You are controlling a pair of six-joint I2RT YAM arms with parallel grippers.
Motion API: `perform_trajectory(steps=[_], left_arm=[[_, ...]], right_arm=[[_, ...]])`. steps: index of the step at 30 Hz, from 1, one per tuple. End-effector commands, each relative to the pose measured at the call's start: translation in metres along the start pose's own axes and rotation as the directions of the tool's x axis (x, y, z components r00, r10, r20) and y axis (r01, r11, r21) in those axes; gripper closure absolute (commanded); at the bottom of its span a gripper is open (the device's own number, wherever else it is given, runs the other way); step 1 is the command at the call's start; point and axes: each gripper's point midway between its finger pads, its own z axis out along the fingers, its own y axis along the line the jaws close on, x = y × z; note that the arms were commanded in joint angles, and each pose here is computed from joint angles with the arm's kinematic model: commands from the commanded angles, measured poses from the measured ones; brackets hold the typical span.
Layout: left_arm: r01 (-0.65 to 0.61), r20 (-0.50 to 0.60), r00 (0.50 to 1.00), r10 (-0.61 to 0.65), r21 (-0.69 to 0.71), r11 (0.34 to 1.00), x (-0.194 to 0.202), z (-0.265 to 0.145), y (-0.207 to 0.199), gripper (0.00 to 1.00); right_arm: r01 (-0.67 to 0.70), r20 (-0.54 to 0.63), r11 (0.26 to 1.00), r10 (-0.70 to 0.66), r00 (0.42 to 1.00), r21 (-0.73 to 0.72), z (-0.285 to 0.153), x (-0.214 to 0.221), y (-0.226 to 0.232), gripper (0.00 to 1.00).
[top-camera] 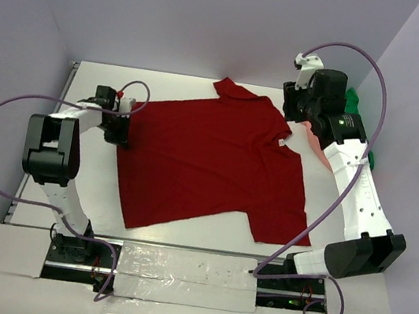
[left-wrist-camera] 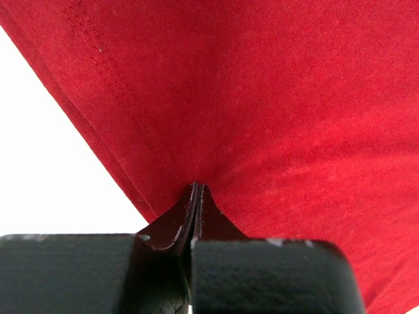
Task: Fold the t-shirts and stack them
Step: Flatten out the tshirt
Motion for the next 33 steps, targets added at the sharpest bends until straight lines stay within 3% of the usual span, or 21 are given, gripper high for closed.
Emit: perform_trajectory(steps=[1,13,15,16,19,23,27,33], left_arm=[[-0.017,-0.118,0.993,0.007,-0.083,0.996,0.038,-0.011,0.032,1.0],[-0.046,-0.099,0.994,0.035,-0.114,0.992,0.034,-0.024,0.054,0.97],[-0.051,-0.074,0.996,0.044,-0.094,0.994,0.027,-0.027,0.05,0.81],[-0.054,-0.054,0.997,0.049,-0.085,0.995,0.02,-0.029,0.047,0.62],[-0.056,0.009,0.998,0.056,-0.017,0.998,0.002,-0.039,0.032,0.46],[-0.081,0.155,0.985,0.071,0.063,0.995,-0.036,-0.062,0.009,0.44],[-0.112,0.363,0.928,0.087,0.048,0.993,-0.078,-0.088,0.001,0.43],[0.056,0.5,0.866,-0.01,-0.078,0.995,-0.116,-0.099,0.029,0.44]], right_arm=[[-0.006,0.037,1.0,0.006,0.999,0.002,-0.008,-0.009,-0.003,0.5],[0.012,-0.028,1.0,-0.012,1.0,0.001,0.016,0.016,-0.002,0.5],[0.012,-0.053,1.0,-0.013,0.999,-0.026,0.027,0.026,0.004,0.49],[0.016,-0.06,0.998,-0.019,0.998,-0.06,0.036,0.029,0.01,0.49],[0.027,-0.09,0.994,-0.037,0.995,-0.108,0.057,0.042,0.019,0.48],[0.028,-0.155,0.987,-0.052,0.987,-0.156,0.104,0.058,0.026,0.48],[0.01,-0.215,0.978,-0.055,0.975,-0.208,0.136,0.071,0.038,0.49],[0.115,-0.212,0.961,-0.17,0.962,-0.25,0.185,0.081,0.059,0.49]])
